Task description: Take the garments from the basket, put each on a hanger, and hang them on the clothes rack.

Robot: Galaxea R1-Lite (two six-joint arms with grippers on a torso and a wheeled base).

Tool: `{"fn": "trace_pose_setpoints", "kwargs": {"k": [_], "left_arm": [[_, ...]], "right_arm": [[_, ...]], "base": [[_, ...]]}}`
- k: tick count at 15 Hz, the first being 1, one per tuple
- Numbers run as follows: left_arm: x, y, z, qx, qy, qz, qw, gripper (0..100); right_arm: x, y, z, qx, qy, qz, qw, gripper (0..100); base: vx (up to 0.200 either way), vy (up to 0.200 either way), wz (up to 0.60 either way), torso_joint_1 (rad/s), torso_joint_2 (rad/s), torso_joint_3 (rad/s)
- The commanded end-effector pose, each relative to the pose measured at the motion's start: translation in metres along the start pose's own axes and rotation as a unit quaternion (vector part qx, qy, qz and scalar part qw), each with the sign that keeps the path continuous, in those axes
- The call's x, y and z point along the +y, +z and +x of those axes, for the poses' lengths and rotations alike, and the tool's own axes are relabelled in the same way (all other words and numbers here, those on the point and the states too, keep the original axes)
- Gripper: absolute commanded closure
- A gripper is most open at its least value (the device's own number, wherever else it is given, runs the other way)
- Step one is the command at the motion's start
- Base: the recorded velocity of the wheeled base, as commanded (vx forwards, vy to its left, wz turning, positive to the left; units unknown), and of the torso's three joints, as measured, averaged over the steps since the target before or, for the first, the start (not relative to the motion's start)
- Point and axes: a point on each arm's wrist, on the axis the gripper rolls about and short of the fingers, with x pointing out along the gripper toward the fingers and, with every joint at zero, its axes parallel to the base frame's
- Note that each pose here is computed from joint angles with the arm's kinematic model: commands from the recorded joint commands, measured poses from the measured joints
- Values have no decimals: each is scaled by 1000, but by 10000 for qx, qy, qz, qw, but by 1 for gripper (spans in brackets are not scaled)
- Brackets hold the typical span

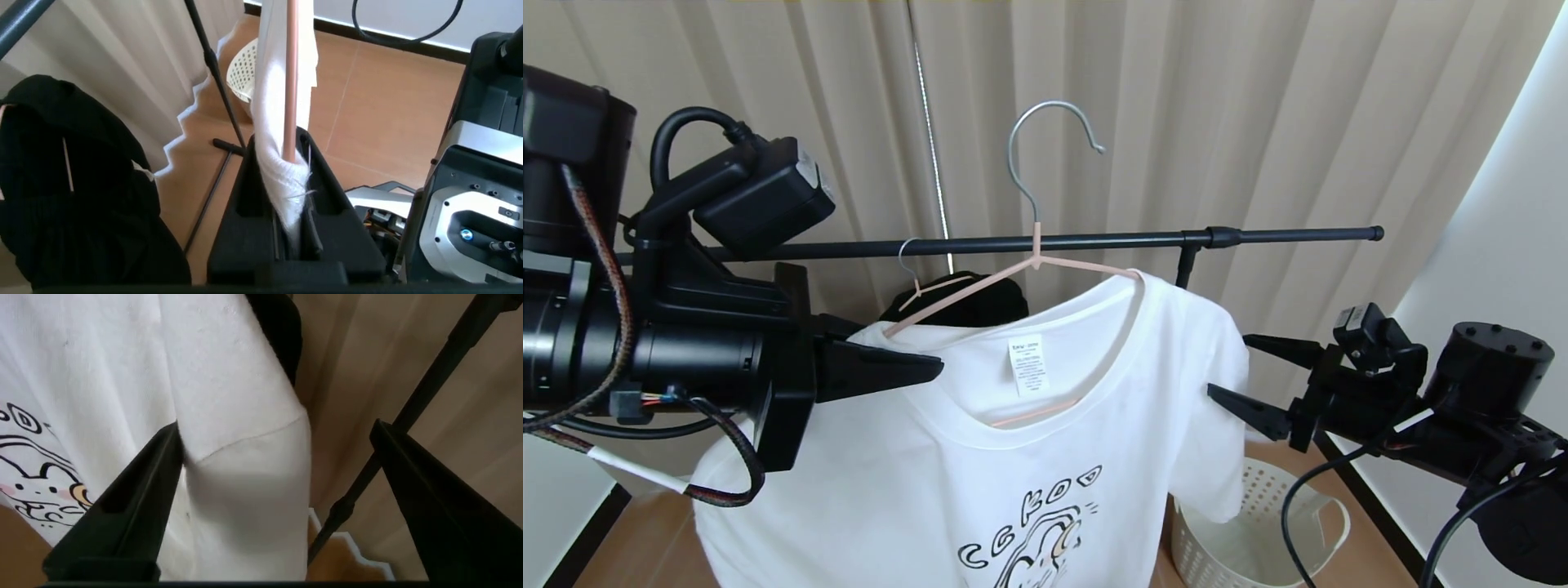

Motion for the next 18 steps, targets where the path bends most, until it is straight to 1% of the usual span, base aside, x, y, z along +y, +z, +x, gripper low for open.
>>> {"fn": "trace_pose_setpoints", "kwargs": {"k": [1, 3, 5, 7, 9, 11, 14, 18], "left_arm": [[-2, -5, -1, -34, 33, 11, 10000, 100], [-4, -6, -2, -48, 32, -86, 9999, 100], [-4, -5, -4, -72, 49, -98, 9999, 100], [-4, -8, -6, -51, 98, -124, 9999, 100], [-5, -9, -8, -61, 118, -131, 9998, 100], [-5, -10, -13, -80, 176, -143, 9997, 100], [-8, -13, -19, -102, 207, -146, 9996, 100], [-9, -14, -22, -120, 260, -151, 9995, 100]], "right_arm": [[0, -2, 2, 24, -8, 22, 10000, 100], [-1, -2, 2, -1, -43, 0, 10000, 100], [-3, 0, 2, -47, -74, -28, 10000, 100], [-8, 1, 0, -70, -170, -26, 9998, 100], [-18, 2, -4, -111, -338, -29, 9994, 100], [-25, 4, -7, -155, -465, 113, 9987, 100], [-35, 3, -9, -181, -605, 209, 9978, 100], [-36, 1, -9, -164, -617, 241, 9977, 100]], "base": [[0, 0, 0, 0, 0, 0], [0, 0, 0, 0, 0, 0], [0, 0, 0, 0, 0, 0], [0, 0, 0, 0, 0, 0], [0, 0, 0, 0, 0, 0], [0, 0, 0, 0, 0, 0], [0, 0, 0, 0, 0, 0], [0, 0, 0, 0, 0, 0]]}}
